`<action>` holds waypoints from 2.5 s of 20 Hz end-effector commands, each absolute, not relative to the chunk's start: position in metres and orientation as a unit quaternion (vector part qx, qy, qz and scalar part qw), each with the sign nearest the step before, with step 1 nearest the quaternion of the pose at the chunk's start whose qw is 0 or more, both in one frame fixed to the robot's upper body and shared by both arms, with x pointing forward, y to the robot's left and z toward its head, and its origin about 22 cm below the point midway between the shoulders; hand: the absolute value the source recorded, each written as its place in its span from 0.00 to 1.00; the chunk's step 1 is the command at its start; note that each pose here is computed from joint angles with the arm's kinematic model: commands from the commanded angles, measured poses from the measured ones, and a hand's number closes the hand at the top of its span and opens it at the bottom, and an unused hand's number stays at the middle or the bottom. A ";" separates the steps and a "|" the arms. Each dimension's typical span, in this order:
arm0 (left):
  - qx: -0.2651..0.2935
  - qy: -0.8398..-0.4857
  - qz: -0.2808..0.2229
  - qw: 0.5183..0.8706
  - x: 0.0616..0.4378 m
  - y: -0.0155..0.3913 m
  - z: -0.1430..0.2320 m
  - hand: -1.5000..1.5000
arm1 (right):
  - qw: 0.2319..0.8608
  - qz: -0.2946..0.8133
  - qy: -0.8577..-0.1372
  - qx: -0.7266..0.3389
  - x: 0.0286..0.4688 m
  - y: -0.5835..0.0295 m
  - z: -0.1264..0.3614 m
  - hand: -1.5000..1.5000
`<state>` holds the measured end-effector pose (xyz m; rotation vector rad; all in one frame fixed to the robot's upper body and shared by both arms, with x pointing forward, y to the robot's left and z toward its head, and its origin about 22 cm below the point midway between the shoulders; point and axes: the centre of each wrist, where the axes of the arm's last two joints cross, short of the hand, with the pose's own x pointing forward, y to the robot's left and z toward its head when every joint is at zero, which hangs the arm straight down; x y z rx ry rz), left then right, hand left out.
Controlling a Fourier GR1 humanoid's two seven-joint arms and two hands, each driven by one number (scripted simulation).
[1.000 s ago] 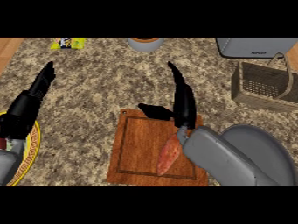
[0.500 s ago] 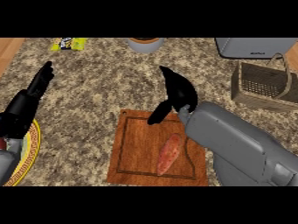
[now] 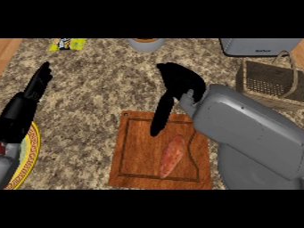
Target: Pick the sweet potato from the cutting board and place it in the basket
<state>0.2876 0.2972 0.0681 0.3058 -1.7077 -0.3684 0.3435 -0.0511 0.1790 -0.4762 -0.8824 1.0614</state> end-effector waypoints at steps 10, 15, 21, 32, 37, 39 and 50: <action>0.133 -0.753 -0.158 0.624 0.293 0.296 0.063 0.50 | 0.766 0.526 -0.286 -0.233 0.325 -0.059 0.149 0.00; 0.127 -0.751 -0.164 0.627 0.288 0.281 0.079 0.50 | 0.767 0.544 -0.251 -0.231 0.319 -0.066 0.114 0.00; 0.127 -0.749 -0.159 0.630 0.285 0.293 0.062 0.50 | 0.770 0.533 -0.254 -0.240 0.310 -0.058 0.094 0.00; 0.134 -0.747 -0.162 0.631 0.282 0.287 0.064 0.50 | 0.763 0.527 -0.282 -0.247 0.277 -0.054 0.073 0.00; 0.130 -0.750 -0.162 0.628 0.286 0.289 0.066 0.50 | 0.768 0.521 -0.276 -0.252 0.294 -0.057 0.059 0.00; 0.128 -0.751 -0.170 0.626 0.273 0.293 0.064 0.50 | 0.770 0.516 -0.282 -0.249 0.286 -0.069 0.069 0.00; 0.122 -0.751 -0.162 0.628 0.276 0.288 0.052 0.50 | 0.776 0.517 -0.263 -0.247 0.280 -0.068 0.023 0.00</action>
